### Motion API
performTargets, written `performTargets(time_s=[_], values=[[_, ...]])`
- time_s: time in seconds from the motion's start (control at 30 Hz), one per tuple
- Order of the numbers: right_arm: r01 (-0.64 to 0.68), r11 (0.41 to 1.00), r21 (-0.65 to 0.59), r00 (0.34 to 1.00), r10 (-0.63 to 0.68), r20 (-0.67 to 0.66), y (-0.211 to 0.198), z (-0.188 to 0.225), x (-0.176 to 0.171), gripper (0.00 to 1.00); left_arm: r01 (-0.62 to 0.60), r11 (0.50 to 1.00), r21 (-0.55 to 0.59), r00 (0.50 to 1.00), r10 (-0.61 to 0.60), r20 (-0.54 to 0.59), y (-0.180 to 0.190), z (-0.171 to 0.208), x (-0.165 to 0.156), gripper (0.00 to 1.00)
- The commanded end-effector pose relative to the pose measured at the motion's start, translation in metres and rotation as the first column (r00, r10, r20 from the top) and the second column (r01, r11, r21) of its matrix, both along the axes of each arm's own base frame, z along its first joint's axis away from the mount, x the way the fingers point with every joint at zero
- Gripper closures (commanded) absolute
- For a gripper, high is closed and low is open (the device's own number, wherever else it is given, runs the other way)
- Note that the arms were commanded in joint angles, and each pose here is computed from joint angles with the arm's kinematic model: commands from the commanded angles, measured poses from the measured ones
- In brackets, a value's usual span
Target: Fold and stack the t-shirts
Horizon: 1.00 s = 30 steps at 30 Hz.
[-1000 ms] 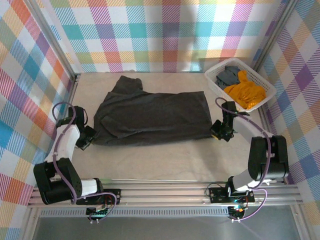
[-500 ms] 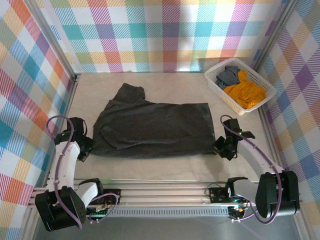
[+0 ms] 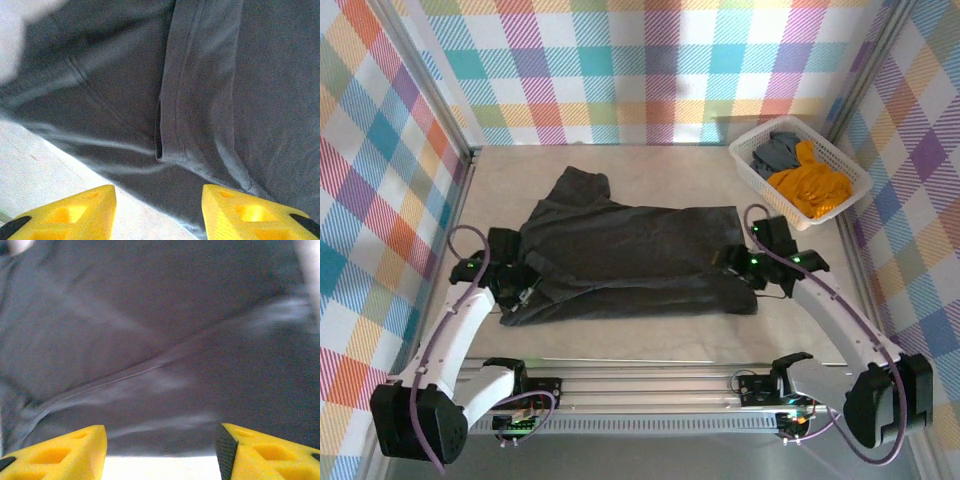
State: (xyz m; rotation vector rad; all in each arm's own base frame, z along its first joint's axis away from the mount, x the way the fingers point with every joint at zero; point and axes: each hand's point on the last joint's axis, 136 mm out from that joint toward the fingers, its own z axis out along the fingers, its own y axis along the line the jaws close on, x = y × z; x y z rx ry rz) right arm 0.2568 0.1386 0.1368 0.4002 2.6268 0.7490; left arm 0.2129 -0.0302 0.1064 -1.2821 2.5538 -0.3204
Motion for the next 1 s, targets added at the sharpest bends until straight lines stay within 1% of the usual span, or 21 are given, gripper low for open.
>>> performTargets(time_s=[0.0, 0.07, 0.17, 0.47, 0.6, 0.7, 0.8, 0.97], values=[[-0.245, 0.954, 0.173, 0.966, 0.225, 0.128, 0.059, 0.034, 0.0, 0.4, -0.088, 0.99, -0.111, 0.996, 0.086, -0.028, -0.017, -0.024, 0.001, 0.51], [-0.259, 0.95, 0.175, 0.962, 0.237, 0.138, 0.067, 0.037, 0.001, 0.41, -0.119, 0.981, -0.156, 0.993, 0.116, -0.03, -0.023, -0.035, 0.006, 0.51], [-0.258, 0.952, 0.164, 0.963, 0.239, 0.128, 0.068, 0.036, 0.004, 0.42, -0.143, 0.967, -0.212, 0.989, 0.13, -0.075, -0.036, -0.052, 0.009, 0.52], [-0.263, 0.947, 0.186, 0.963, 0.245, 0.115, 0.072, 0.031, 0.001, 0.45, -0.206, 0.956, -0.209, 0.978, 0.197, -0.064, -0.035, -0.066, 0.015, 0.56], [-0.275, 0.941, 0.199, 0.959, 0.255, 0.121, 0.075, 0.034, 0.001, 0.45, -0.218, 0.953, -0.21, 0.976, 0.211, -0.057, -0.035, -0.07, 0.02, 0.6], [-0.276, 0.941, 0.197, 0.959, 0.255, 0.123, 0.075, 0.034, 0.001, 0.45, -0.22, 0.952, -0.214, 0.976, 0.214, -0.05, -0.036, -0.07, 0.025, 0.67], [-0.271, 0.943, 0.192, 0.961, 0.252, 0.117, 0.074, 0.032, 0.0, 0.45, -0.217, 0.954, -0.205, 0.976, 0.21, -0.056, -0.037, -0.071, 0.025, 0.78], [-0.263, 0.947, 0.187, 0.963, 0.244, 0.115, 0.072, 0.031, 0.0, 0.46, -0.204, 0.96, -0.192, 0.979, 0.203, -0.027, -0.035, -0.062, 0.028, 0.94]])
